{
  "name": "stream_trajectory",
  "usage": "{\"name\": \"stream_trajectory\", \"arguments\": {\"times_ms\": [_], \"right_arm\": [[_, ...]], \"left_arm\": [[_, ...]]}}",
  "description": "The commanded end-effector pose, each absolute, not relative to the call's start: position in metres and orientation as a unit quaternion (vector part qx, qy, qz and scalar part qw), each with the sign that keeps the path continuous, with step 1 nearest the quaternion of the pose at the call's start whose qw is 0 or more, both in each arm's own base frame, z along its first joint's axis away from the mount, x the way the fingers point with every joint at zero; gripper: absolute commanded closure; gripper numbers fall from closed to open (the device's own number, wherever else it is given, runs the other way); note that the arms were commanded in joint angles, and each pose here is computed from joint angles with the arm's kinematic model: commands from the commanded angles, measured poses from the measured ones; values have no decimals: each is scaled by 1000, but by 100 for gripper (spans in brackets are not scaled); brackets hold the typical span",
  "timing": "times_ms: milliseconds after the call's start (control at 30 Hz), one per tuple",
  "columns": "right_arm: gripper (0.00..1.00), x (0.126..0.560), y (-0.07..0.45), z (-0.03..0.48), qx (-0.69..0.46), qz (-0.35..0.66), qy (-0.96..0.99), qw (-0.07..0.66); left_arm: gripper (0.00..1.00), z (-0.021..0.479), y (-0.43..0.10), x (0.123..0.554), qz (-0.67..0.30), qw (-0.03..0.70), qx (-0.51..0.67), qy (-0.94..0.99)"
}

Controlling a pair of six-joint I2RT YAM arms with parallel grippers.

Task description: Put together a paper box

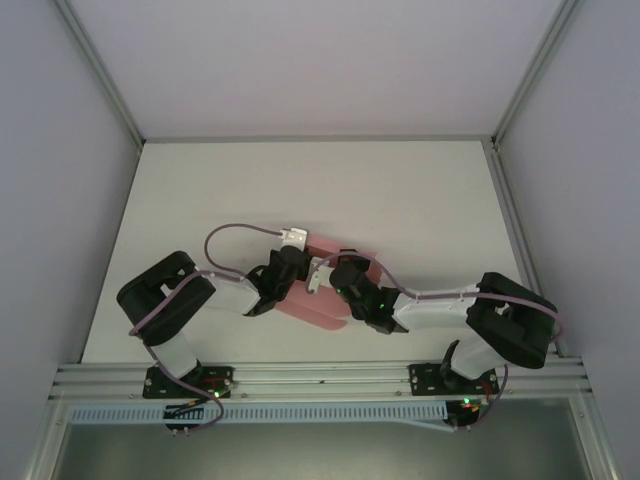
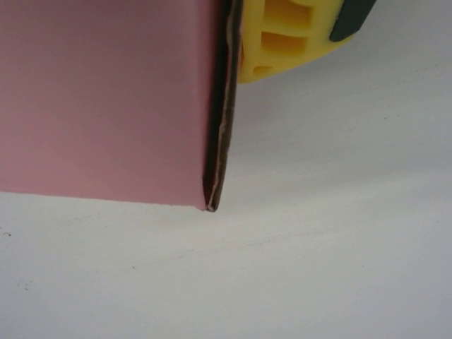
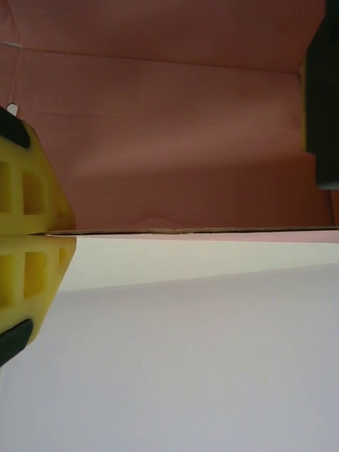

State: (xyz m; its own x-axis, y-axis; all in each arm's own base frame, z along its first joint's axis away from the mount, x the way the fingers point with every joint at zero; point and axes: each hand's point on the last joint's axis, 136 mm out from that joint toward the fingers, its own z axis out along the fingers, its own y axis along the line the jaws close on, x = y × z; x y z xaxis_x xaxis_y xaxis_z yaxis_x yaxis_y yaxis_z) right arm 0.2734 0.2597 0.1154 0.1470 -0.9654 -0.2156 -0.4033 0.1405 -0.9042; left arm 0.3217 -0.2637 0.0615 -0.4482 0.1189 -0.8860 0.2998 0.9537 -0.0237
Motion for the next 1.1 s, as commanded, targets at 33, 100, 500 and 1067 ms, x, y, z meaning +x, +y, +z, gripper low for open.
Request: {"name": "stream_trajectory", "arguments": {"times_ms": [33, 100, 500, 1067], "right_arm": [[100, 263, 223, 94, -604, -337, 592, 414], [100, 263, 223, 93, -606, -337, 593, 410], [38, 282, 251, 178, -497, -215, 639, 546], [0, 290, 191, 304, -216, 51, 776, 590]], "left_arm": [[100, 33, -138, 334, 154, 489, 6, 858], [100, 35, -138, 336, 159, 488, 5, 858], [100, 114, -225, 325, 6, 548, 112, 829], [100, 174, -222, 303, -71, 571, 57, 816]]}}
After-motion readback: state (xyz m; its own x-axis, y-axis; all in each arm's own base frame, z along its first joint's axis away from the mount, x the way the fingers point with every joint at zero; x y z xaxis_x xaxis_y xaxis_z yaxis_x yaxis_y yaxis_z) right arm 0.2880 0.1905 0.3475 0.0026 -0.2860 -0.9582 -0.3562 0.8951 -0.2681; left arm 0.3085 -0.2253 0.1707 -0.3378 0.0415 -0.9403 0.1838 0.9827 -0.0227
